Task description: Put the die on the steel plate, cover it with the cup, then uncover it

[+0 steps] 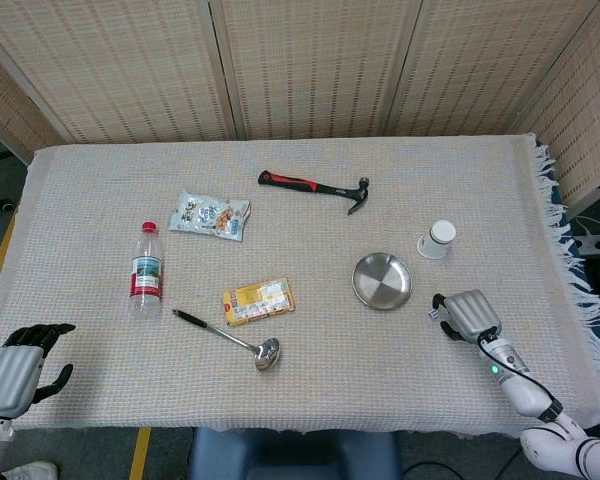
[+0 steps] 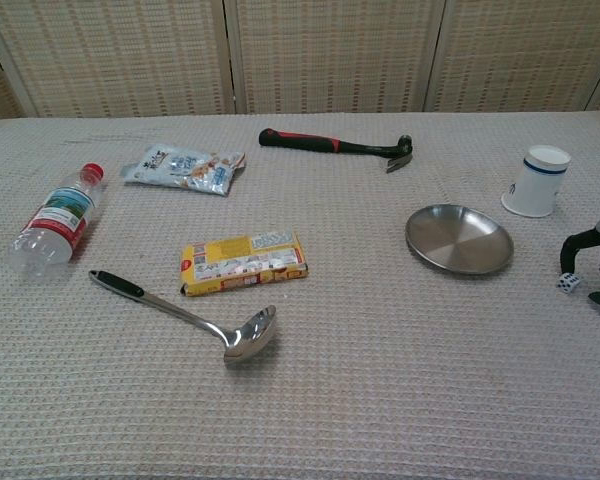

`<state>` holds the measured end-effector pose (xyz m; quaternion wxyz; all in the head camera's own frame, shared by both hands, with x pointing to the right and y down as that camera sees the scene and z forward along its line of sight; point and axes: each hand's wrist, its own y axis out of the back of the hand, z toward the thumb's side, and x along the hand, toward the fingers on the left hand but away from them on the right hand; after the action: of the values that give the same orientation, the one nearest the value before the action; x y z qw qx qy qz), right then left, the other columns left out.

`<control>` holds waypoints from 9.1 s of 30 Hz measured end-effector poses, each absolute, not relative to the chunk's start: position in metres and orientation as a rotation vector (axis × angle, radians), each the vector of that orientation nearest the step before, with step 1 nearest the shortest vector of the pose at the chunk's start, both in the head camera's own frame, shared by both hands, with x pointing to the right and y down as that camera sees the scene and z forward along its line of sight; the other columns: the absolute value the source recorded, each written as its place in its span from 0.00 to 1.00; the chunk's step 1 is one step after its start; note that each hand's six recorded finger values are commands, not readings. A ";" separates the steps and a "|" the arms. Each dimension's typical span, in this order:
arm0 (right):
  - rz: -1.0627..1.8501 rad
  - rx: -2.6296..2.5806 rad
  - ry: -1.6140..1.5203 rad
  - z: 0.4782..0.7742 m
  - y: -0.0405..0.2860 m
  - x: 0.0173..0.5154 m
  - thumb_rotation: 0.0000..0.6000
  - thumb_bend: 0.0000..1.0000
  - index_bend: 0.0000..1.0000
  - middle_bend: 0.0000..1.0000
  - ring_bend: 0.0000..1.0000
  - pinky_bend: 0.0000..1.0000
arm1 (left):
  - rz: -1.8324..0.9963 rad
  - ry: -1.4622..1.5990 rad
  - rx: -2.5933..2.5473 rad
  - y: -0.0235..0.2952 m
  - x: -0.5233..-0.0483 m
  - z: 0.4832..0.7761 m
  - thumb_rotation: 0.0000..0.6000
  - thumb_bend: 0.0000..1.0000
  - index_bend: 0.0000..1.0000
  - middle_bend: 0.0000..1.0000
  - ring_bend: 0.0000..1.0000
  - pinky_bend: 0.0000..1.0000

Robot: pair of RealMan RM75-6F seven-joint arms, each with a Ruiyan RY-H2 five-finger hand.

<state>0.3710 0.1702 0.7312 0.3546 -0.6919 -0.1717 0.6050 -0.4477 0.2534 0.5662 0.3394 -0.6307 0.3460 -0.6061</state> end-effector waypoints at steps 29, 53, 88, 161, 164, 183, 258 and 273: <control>1.497 -1.812 -0.508 0.733 0.168 0.362 1.00 0.32 0.58 0.91 0.80 1.00 | -1.578 0.899 -1.645 0.254 -0.447 0.566 1.00 0.34 0.26 0.29 0.24 0.26; 1.344 -1.839 -0.664 0.732 0.114 0.308 1.00 0.27 0.54 0.91 0.81 1.00 | -1.581 0.891 -1.650 0.254 -0.447 0.568 1.00 0.34 0.26 0.29 0.24 0.26; 1.235 -1.689 -0.948 0.705 0.063 0.328 1.00 0.09 0.17 0.14 0.00 0.08 | -1.585 0.885 -1.650 0.254 -0.447 0.569 1.00 0.34 0.26 0.29 0.24 0.26; 1.385 -1.667 -1.055 0.755 0.051 0.328 1.00 0.09 0.54 0.47 0.35 0.68 | -1.597 0.868 -1.660 0.256 -0.446 0.572 1.00 0.33 0.26 0.30 0.25 0.26; 1.339 -1.720 -1.070 0.752 0.054 0.313 1.00 0.09 0.54 0.47 0.35 0.68 | -1.597 0.870 -1.660 0.255 -0.446 0.571 1.00 0.33 0.26 0.30 0.25 0.26; 1.328 -1.926 -0.969 0.731 0.084 0.269 1.00 0.09 0.54 0.47 0.35 0.68 | -1.606 0.877 -1.661 0.255 -0.447 0.571 1.00 0.33 0.26 0.30 0.25 0.26; 1.332 -2.055 -0.967 0.766 0.091 0.255 1.00 0.09 0.53 0.47 0.35 0.68 | -1.611 0.882 -1.670 0.255 -0.447 0.570 1.00 0.34 0.26 0.30 0.26 0.27; 1.342 -1.905 -0.980 0.769 0.080 0.271 1.00 0.09 0.53 0.47 0.35 0.68 | -1.620 0.868 -1.672 0.256 -0.446 0.572 1.00 0.34 0.26 0.30 0.26 0.27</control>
<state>0.2714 0.0797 0.7688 0.3022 -0.7183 -0.3697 0.5060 -0.4465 0.2560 0.5718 0.3225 -0.6371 0.3306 -0.6172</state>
